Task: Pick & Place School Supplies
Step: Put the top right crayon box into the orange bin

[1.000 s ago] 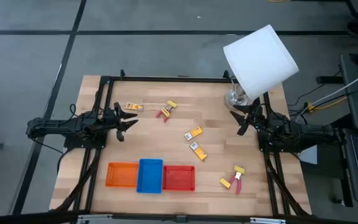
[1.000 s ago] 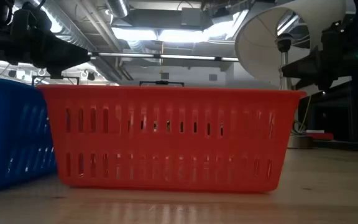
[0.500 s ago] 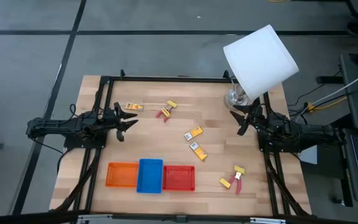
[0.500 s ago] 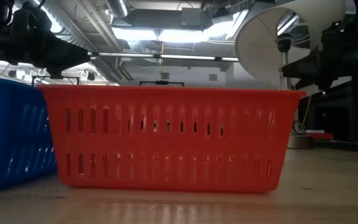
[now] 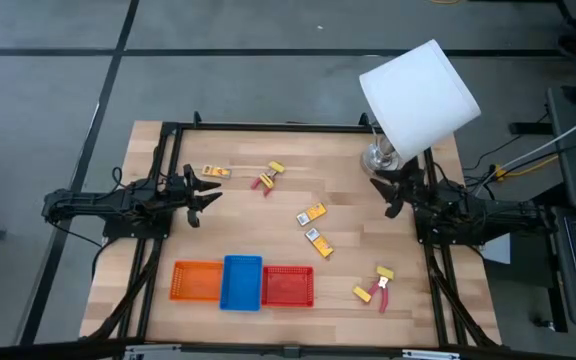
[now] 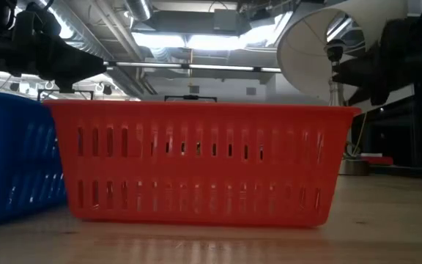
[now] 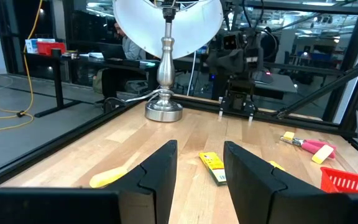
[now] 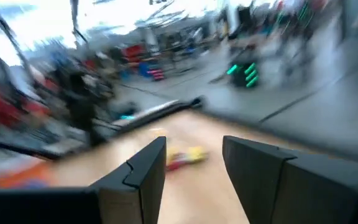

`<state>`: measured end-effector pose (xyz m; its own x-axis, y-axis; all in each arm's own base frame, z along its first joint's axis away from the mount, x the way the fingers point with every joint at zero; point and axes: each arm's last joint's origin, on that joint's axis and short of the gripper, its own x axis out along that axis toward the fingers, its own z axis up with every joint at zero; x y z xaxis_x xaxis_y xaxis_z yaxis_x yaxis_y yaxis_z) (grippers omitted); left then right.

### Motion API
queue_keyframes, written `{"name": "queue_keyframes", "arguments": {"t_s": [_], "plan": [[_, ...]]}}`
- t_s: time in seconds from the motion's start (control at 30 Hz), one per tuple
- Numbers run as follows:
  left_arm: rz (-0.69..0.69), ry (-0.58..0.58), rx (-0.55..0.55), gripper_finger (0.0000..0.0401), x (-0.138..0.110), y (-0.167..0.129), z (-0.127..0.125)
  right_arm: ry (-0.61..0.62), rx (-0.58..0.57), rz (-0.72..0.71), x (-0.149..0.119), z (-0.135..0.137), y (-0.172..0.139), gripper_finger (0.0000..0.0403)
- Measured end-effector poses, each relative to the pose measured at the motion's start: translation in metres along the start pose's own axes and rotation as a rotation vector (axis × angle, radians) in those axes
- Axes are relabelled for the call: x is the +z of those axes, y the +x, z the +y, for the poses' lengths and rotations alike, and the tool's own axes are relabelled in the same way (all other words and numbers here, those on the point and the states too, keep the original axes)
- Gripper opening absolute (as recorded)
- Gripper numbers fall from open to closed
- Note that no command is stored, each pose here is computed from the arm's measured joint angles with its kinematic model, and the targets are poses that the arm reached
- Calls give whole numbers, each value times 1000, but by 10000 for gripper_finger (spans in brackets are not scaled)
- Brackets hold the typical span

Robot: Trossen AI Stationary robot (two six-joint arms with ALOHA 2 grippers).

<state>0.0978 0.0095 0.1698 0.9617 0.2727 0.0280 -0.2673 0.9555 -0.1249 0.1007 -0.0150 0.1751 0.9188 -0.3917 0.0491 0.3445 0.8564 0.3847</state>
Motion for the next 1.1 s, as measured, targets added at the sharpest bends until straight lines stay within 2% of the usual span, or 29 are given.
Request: {"name": "queue_keyframes", "arguments": {"t_s": [0.07,0.17,0.23,0.27,0.47,0.57,0.73,0.87,0.9,0.97,1.03,1.1], "plan": [[0,0,0,127,0,0,0,268,10,-12,2,1,0,162],[0,0,0,127,0,0,0,616,-21,74,-7,-2,0,162],[-1,0,0,127,0,0,0,748,-29,105,-9,-2,0,162],[0,0,0,127,0,0,0,772,-13,126,-10,-1,0,162],[0,0,0,127,0,0,0,802,40,153,-9,1,0,162],[0,0,0,127,0,0,0,816,143,113,0,6,0,162],[0,3,2,127,0,0,0,770,314,-89,22,17,-4,162],[-35,152,140,127,3,0,4,717,477,-277,42,25,-15,162],[-64,138,157,127,6,0,4,704,511,-316,46,27,-17,162],[-141,-19,127,127,13,-1,3,687,566,-380,53,29,-22,162],[-223,-238,67,127,20,-2,2,687,597,-432,57,31,-25,162],[-313,-404,94,127,27,-4,3,678,583,-460,58,33,-25,162]]}}
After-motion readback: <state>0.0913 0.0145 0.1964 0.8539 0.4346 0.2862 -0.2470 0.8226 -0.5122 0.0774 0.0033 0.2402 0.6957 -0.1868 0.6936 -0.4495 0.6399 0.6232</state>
